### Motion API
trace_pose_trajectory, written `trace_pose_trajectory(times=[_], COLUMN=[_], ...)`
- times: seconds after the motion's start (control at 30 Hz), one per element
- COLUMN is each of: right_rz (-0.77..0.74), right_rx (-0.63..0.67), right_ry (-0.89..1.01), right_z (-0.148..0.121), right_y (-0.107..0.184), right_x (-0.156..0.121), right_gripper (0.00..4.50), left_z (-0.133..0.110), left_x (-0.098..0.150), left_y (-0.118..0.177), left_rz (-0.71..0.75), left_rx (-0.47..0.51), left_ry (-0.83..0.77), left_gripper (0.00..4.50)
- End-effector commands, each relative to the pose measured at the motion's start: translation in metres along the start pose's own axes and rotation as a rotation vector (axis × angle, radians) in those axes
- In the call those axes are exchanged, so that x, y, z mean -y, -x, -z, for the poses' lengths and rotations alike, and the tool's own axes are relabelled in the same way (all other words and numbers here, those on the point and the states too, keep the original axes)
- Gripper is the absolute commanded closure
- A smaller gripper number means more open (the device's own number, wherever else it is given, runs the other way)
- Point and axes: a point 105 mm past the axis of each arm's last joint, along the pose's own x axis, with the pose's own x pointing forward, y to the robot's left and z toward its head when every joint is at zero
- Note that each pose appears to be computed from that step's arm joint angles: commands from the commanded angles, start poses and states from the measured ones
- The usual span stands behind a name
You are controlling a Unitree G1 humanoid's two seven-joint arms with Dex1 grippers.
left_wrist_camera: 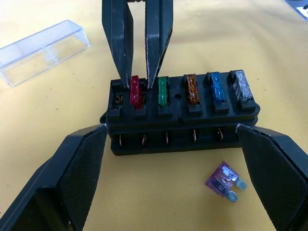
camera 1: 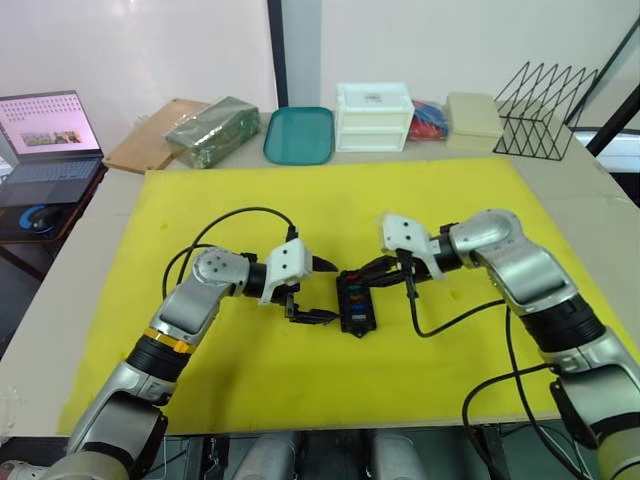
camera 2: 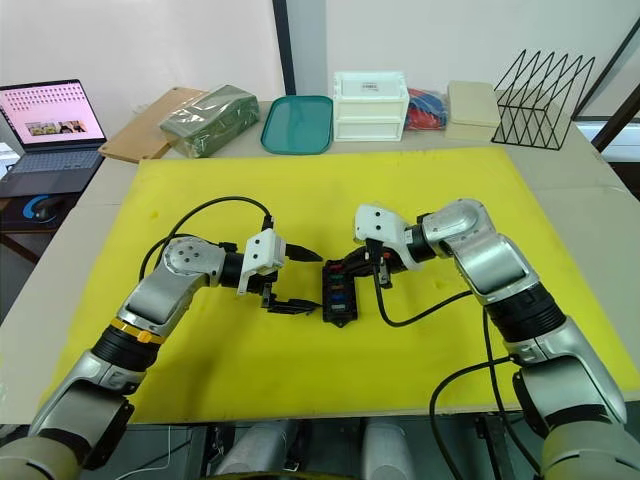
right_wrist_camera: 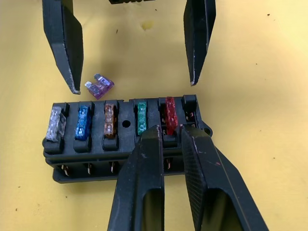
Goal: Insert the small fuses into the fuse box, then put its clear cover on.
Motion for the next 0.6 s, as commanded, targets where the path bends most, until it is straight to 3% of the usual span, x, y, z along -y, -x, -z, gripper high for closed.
trace_pose_trajectory(times=[0.03,0.3,0.4,0.6], right_rz=[0.036,0.026,0.030,0.015], right_rx=[0.040,0.067,0.097,0.092], right_ry=[0.076,0.069,0.056,0.035], right_z=[-0.025,-0.032,-0.035,-0.027], right_y=[0.016,0.016,0.012,0.006], right_x=[0.005,0.004,0.005,0.002], right_gripper=[3.80,3.80,4.39,4.45], left_z=[-0.010,-0.009,-0.009,-0.008], left_x=[-0.004,-0.005,-0.005,-0.005], left_y=[0.002,0.003,0.003,0.004], left_rz=[-0.012,-0.018,-0.019,-0.021], left_rx=[0.011,0.007,0.005,0.000], left_ry=[-0.044,-0.047,-0.047,-0.049], left_gripper=[0.00,0.00,0.00,0.00])
